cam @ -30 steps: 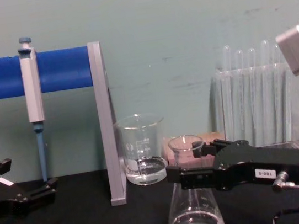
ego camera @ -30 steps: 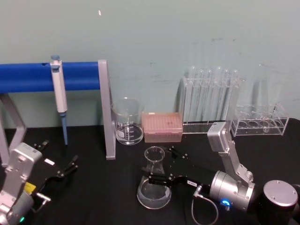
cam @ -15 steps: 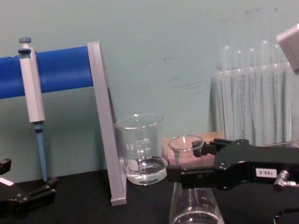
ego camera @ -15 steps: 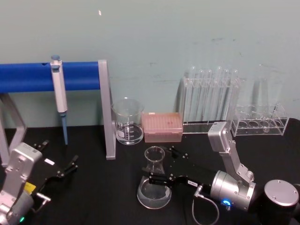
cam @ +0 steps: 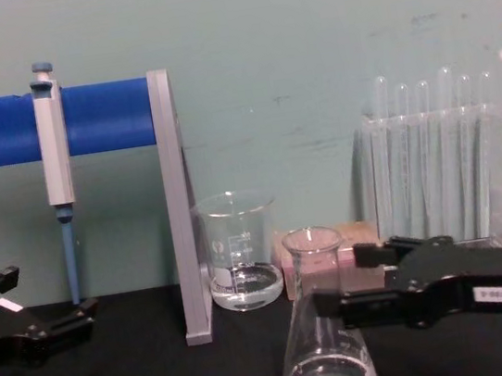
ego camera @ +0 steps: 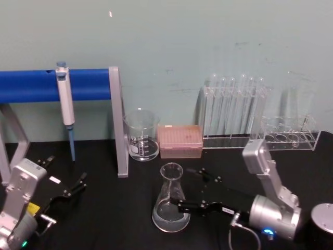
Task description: Grasp the erlenmeyer flask with one hand, shake it three times, then place it back.
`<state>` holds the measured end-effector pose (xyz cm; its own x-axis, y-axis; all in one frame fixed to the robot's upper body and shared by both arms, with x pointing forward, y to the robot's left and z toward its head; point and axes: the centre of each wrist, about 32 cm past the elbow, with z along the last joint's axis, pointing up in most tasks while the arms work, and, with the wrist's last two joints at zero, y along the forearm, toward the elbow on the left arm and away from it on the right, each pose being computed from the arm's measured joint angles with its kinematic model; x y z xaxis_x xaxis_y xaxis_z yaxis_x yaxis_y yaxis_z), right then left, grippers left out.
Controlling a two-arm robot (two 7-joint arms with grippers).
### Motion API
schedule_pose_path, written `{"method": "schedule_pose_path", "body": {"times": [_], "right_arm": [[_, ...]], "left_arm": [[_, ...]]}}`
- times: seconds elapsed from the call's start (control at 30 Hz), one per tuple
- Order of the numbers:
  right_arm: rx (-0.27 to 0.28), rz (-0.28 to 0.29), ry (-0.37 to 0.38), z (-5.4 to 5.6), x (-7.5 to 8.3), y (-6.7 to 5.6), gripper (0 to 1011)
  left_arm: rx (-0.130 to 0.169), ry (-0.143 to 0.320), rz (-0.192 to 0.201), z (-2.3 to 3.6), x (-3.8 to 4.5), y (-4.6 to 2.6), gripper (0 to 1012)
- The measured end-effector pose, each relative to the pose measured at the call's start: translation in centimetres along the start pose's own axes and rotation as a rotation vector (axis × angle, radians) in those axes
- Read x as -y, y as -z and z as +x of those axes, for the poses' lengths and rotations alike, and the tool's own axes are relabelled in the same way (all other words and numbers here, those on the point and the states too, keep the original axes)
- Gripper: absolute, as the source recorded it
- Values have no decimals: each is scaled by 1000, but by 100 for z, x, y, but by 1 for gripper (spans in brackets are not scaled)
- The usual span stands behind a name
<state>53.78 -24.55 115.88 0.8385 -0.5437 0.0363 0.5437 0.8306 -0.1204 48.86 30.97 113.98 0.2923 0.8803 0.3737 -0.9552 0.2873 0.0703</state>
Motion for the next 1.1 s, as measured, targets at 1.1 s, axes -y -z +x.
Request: {"method": "schedule_pose_path", "body": {"times": [1.1], "right_arm": [[35,114,554,-200,165,87,1003]], "left_arm": [[0,0,0,0,0,0,1001]]}}
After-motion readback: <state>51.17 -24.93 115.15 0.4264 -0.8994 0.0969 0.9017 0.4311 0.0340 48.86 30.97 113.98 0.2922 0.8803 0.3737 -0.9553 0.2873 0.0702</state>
